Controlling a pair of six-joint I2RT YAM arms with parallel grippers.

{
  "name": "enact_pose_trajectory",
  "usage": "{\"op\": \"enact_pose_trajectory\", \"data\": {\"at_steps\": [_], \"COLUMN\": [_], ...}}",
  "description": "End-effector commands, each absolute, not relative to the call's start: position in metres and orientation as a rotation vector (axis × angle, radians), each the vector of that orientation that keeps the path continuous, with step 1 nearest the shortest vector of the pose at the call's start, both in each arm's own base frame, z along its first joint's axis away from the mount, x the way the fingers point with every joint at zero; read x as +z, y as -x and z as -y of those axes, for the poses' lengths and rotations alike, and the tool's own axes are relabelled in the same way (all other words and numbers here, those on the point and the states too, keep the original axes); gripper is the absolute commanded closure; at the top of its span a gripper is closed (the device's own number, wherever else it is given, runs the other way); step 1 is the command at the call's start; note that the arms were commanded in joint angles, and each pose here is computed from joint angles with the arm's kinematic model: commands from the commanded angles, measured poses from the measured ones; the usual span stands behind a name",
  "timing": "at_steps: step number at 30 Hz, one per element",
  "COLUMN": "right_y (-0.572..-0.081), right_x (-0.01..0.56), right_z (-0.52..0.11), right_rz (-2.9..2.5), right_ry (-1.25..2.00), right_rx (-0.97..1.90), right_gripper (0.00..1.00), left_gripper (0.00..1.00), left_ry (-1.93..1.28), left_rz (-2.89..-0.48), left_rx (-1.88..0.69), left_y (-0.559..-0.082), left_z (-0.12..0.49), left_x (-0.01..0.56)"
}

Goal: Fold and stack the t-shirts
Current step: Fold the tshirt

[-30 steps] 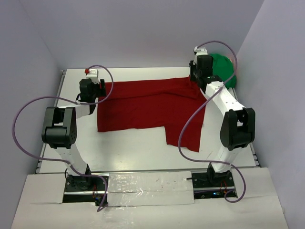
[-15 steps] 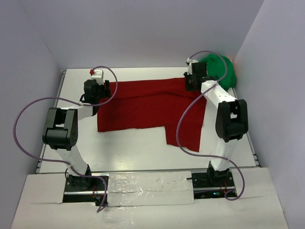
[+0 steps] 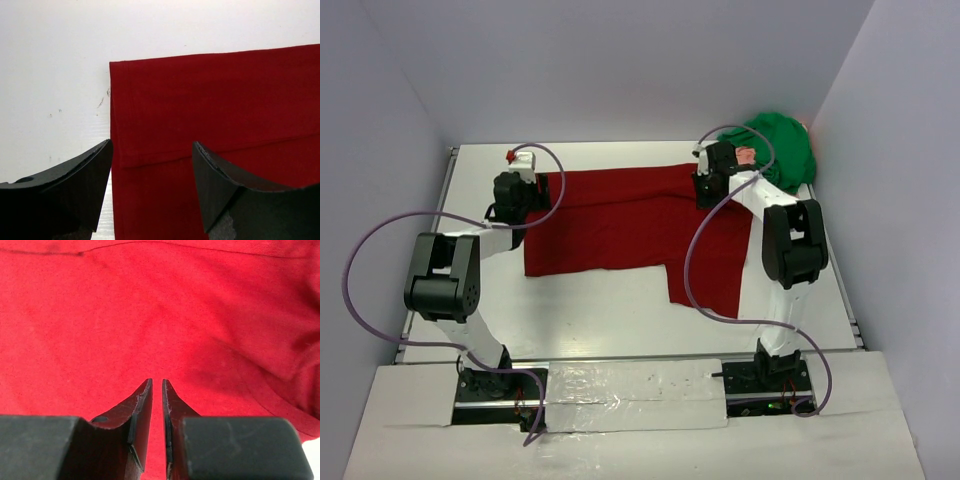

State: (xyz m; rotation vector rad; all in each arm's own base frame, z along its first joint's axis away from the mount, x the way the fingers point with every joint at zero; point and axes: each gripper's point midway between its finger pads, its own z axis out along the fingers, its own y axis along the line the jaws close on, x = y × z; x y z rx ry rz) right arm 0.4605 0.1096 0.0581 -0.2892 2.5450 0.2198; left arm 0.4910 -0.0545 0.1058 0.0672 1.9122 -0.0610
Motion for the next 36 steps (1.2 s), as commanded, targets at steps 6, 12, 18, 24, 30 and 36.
{"op": "enact_pose_trajectory", "data": {"at_steps": [6, 12, 18, 24, 30, 36], "right_y": [-0.477, -0.496, -0.517, -0.526, -0.526, -0.527], "right_x": [0.058, 0.059, 0.078, 0.09, 0.084, 0.078], "right_z": [-0.129, -0.117, -0.104, -0.112, -0.128, -0.126], "right_rz": [-2.471, -2.433, -2.315, -2.252, -2.309, -2.329], "right_ry": [0.379, 0.339, 0.354, 0.388, 0.39, 0.398], "right_rx": [0.156, -0.009, -0.249, -0.288, -0.182, -0.214], "right_gripper": [0.76, 0.71, 0.63, 0.62, 0.7, 0.78], "left_gripper": [0.28, 0.28, 0.28, 0.28, 0.28, 0.28], "left_ry": [-0.056, -0.052, -0.04, -0.037, -0.04, -0.045], "left_rz": [-1.828, -1.812, -1.789, -1.783, -1.778, -1.772], "left_rx": [-0.083, -0.063, -0.054, -0.045, -0.038, -0.036], "left_y": [-0.493, -0.487, -0.484, -0.483, -0.483, -0.48], "left_z": [0.059, 0.056, 0.054, 0.052, 0.052, 0.051], "left_x": [0.13, 0.133, 0.138, 0.139, 0.141, 0.144]}}
